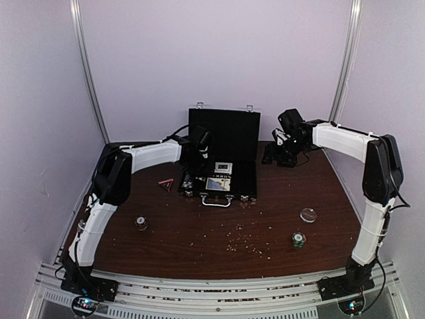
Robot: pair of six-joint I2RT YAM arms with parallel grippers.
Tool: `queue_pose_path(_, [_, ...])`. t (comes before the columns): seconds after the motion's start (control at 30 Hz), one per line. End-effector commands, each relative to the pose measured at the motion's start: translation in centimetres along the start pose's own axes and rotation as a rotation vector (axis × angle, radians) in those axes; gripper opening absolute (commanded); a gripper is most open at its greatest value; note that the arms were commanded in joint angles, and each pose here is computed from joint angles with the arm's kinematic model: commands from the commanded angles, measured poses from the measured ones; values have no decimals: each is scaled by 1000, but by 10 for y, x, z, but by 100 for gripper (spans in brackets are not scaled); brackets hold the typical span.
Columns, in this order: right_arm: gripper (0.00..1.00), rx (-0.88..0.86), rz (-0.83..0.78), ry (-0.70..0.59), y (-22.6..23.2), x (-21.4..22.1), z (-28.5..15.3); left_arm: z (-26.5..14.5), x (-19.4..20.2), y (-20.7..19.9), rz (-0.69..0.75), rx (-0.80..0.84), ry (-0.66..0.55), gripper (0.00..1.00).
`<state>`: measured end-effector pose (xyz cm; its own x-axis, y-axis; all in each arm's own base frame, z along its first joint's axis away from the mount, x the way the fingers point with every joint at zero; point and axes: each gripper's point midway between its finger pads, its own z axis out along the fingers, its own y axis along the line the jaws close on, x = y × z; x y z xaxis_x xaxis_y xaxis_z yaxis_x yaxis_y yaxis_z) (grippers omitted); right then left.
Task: Pack up texas hold em set
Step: Adjust the dice at the slot.
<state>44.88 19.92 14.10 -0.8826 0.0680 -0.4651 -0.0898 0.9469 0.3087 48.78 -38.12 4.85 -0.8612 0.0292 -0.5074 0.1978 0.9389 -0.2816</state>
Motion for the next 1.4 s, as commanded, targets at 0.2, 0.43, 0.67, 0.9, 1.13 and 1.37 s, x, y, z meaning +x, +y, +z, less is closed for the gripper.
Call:
queue_pose_path(0.2, [68,-3,4,-16,1,-11,-2,27,20,19,-28,-49,41,6])
queue_pose_path(0.43, [68,-2,4,-16,0,-10,-3,23,22,25,-27,-84,48,5])
queue_pose_path(0.67, [67,-3,5,-15,0,-10,-3,-12,-4,44,2,-231,-30,10])
queue_pose_path(0.9, [67,-4,7,-11,0,-9,-3,-33,-18,42,-3,-243,-73,20])
queue_pose_path(1.13, [67,-3,9,-12,-1,-8,-4,-46,-38,23,-28,-168,-143,20])
queue_pose_path(1.37, [68,0,8,-21,-1,-10,-5,-83,-73,3,-25,-92,-263,24])
